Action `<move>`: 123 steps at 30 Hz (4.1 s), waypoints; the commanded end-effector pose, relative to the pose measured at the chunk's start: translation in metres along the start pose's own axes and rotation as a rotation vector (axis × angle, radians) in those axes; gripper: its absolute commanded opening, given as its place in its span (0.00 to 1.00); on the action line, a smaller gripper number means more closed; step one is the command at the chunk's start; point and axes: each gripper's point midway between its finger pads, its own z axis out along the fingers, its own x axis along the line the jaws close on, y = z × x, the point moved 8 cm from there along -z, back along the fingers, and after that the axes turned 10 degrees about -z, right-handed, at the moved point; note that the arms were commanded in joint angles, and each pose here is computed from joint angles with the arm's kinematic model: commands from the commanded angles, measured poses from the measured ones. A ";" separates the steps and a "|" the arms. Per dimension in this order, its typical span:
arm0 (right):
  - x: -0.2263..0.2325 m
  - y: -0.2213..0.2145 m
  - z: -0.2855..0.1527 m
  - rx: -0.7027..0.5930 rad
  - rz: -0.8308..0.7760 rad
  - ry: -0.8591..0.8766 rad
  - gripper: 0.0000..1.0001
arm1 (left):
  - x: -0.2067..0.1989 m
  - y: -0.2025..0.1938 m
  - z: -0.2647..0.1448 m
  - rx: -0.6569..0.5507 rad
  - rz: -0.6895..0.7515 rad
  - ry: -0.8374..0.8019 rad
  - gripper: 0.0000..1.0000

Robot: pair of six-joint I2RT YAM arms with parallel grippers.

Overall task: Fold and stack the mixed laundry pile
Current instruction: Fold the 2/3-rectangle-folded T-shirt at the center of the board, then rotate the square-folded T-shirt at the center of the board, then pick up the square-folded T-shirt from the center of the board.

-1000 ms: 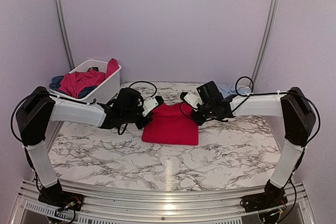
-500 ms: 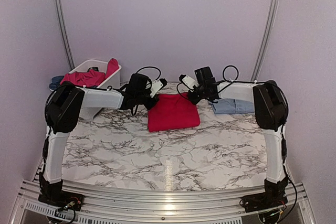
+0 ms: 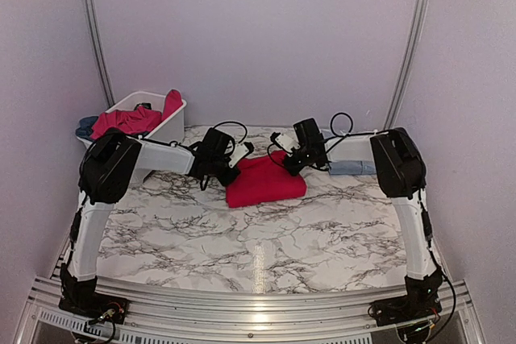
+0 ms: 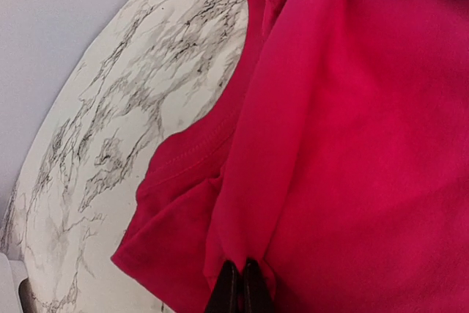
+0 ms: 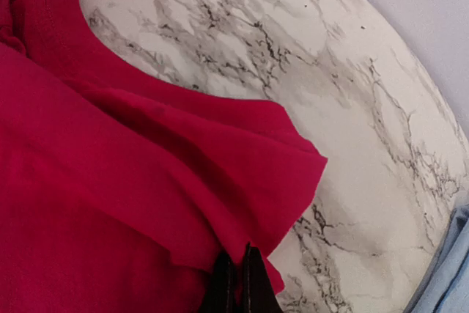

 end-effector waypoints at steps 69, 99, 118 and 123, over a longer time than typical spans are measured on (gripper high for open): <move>0.135 0.033 -0.200 -0.425 0.514 0.799 0.99 | -0.076 -0.020 -0.191 -0.142 -0.735 -0.675 0.99; 0.162 -0.088 -0.158 -0.242 0.878 0.798 0.96 | -0.011 -0.022 -0.148 -0.007 -0.768 -0.245 0.99; 0.141 -0.057 -0.223 -0.134 0.753 0.618 0.58 | -0.138 -0.076 -0.172 0.206 -0.426 -0.376 0.93; 0.142 -0.061 -0.221 -0.117 0.786 0.645 0.56 | -0.172 -0.035 -0.202 0.098 -0.174 -0.191 0.80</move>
